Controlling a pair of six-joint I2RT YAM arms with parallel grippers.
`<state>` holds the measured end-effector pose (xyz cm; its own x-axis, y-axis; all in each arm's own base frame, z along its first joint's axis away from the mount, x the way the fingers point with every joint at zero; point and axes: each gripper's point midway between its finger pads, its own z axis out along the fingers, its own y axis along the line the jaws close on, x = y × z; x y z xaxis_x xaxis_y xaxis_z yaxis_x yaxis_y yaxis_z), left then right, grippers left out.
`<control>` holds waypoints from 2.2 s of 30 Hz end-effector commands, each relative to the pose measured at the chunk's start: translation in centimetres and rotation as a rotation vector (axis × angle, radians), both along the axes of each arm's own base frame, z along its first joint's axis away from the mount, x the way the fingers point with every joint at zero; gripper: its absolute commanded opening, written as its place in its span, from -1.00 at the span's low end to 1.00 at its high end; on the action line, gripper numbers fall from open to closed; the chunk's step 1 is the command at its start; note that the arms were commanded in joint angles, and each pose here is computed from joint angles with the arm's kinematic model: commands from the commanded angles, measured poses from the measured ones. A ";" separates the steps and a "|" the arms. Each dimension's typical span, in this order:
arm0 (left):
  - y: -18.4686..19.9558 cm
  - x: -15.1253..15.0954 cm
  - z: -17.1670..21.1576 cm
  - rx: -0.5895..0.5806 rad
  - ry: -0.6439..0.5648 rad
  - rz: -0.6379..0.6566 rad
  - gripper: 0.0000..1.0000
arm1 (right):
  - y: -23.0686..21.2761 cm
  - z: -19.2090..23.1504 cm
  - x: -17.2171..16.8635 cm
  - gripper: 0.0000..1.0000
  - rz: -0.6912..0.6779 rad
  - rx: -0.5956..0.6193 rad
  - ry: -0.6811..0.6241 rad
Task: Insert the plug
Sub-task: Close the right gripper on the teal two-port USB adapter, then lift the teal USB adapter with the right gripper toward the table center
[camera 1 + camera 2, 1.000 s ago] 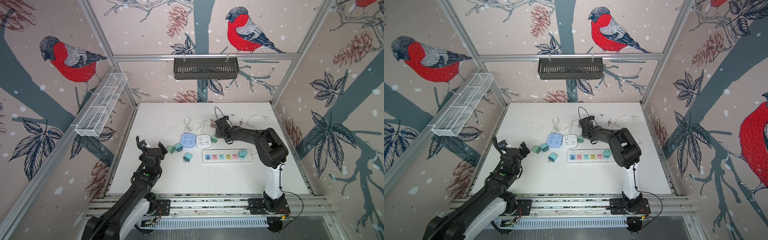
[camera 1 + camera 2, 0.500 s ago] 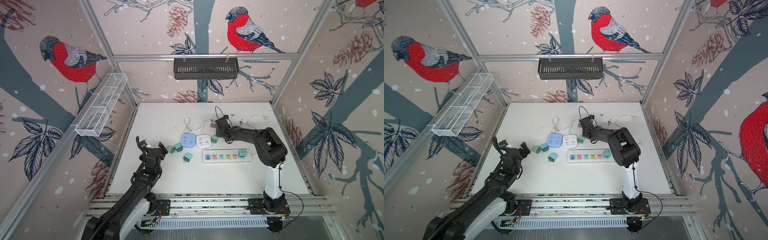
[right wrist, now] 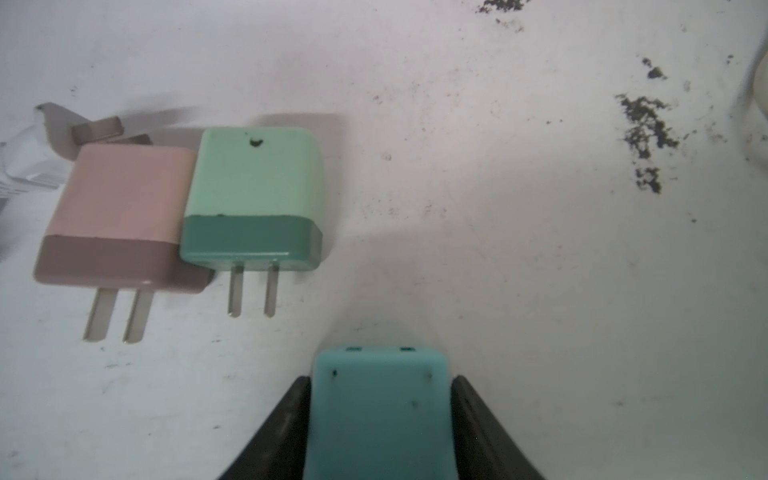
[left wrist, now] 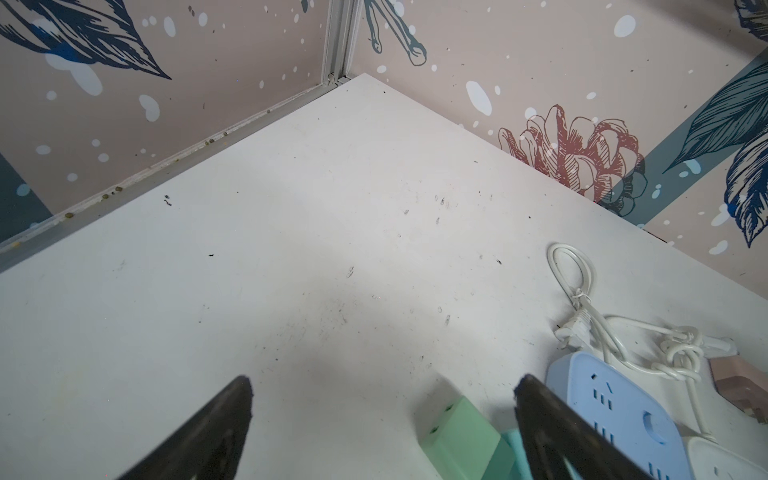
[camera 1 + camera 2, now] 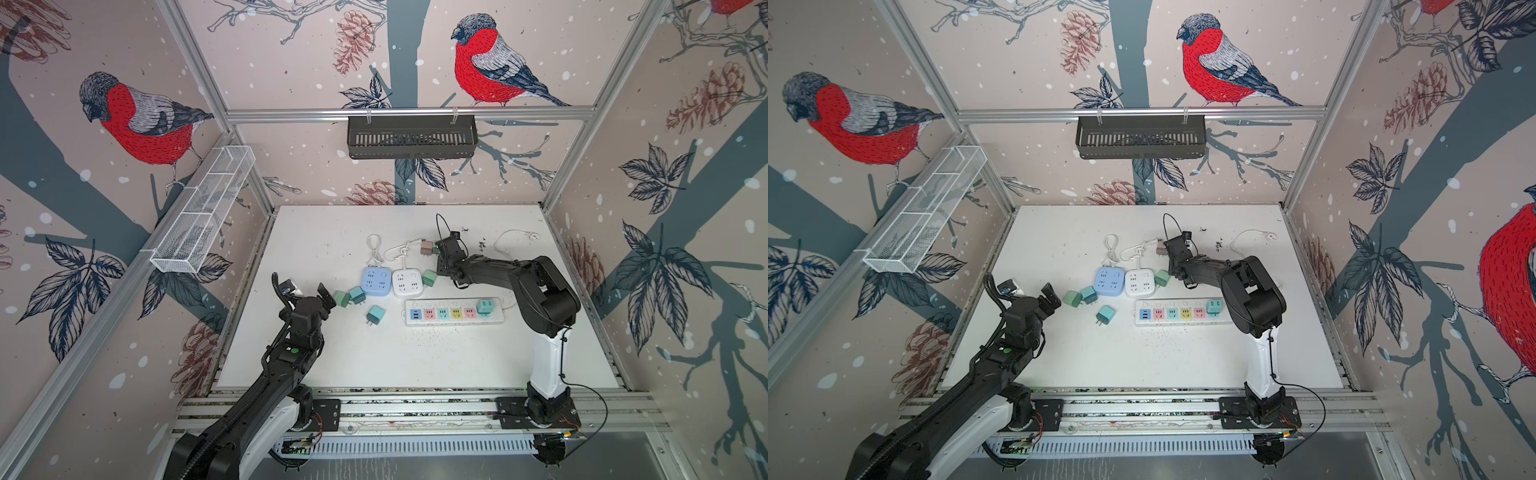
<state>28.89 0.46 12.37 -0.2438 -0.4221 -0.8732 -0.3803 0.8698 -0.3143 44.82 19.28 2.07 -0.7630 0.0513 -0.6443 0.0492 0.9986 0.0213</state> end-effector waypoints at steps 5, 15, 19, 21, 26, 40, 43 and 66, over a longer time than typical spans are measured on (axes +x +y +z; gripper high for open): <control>-0.3 0.3 0.8 -0.010 -0.046 -0.018 0.96 | -0.4 -1.4 -1.6 -0.07 0.033 -0.035 0.079; -0.4 0.1 1.0 -0.015 -0.064 -0.027 0.96 | -0.5 0.6 -1.8 -0.39 0.043 -0.025 0.033; -0.6 0.0 1.1 -0.017 -0.074 -0.044 0.96 | -0.5 4.6 -2.7 -0.42 0.070 0.016 -0.074; -0.7 0.0 1.2 -0.019 -0.083 -0.054 0.96 | -0.5 7.0 -3.5 -0.42 0.088 0.032 -0.142; -1.5 -0.1 1.6 -0.022 -0.117 -0.108 0.96 | -0.5 11.8 -5.8 -0.50 0.126 0.052 -0.282; -2.5 -0.4 2.1 -0.024 -0.170 -0.182 0.94 | 0.1 21.6 -14.8 -0.57 0.347 0.201 -0.745; -2.6 -0.4 2.1 -0.026 -0.172 -0.186 0.93 | 0.1 22.4 -16.2 -0.57 0.388 0.229 -0.802; -1.8 -1.4 2.9 -0.030 -0.248 -0.155 0.95 | 4.2 20.8 -23.9 -0.85 0.928 0.142 -1.077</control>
